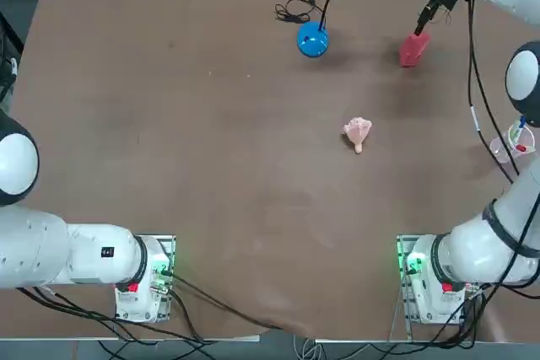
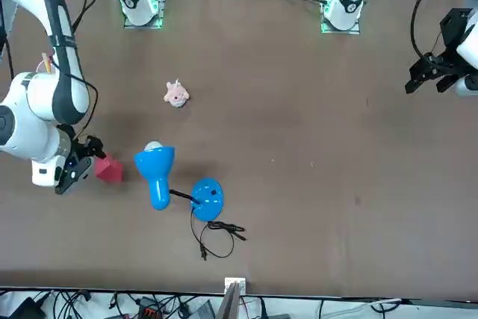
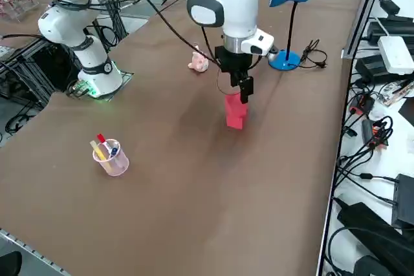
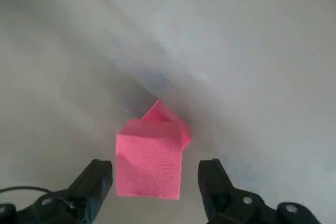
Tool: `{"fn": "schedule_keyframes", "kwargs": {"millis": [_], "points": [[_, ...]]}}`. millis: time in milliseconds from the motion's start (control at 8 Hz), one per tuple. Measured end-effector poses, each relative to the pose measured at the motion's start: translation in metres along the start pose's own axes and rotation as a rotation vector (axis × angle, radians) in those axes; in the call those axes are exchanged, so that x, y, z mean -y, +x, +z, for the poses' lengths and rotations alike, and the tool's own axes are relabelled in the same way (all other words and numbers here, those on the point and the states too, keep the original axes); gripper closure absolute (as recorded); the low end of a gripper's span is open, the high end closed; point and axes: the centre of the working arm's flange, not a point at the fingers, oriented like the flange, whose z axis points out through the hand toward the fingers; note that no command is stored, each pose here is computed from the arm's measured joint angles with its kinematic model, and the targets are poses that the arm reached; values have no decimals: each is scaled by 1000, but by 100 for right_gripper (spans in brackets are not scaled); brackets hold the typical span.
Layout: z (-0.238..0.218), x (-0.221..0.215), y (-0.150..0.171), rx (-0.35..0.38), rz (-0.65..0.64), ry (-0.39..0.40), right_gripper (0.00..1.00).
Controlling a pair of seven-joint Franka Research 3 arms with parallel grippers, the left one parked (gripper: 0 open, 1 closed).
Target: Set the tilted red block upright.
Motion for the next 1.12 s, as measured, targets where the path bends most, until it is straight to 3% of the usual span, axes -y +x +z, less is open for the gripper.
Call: {"fn": "schedule_keyframes", "kwargs": {"millis": [1125], "points": [[22, 8, -4, 5, 28, 4, 0]]}}
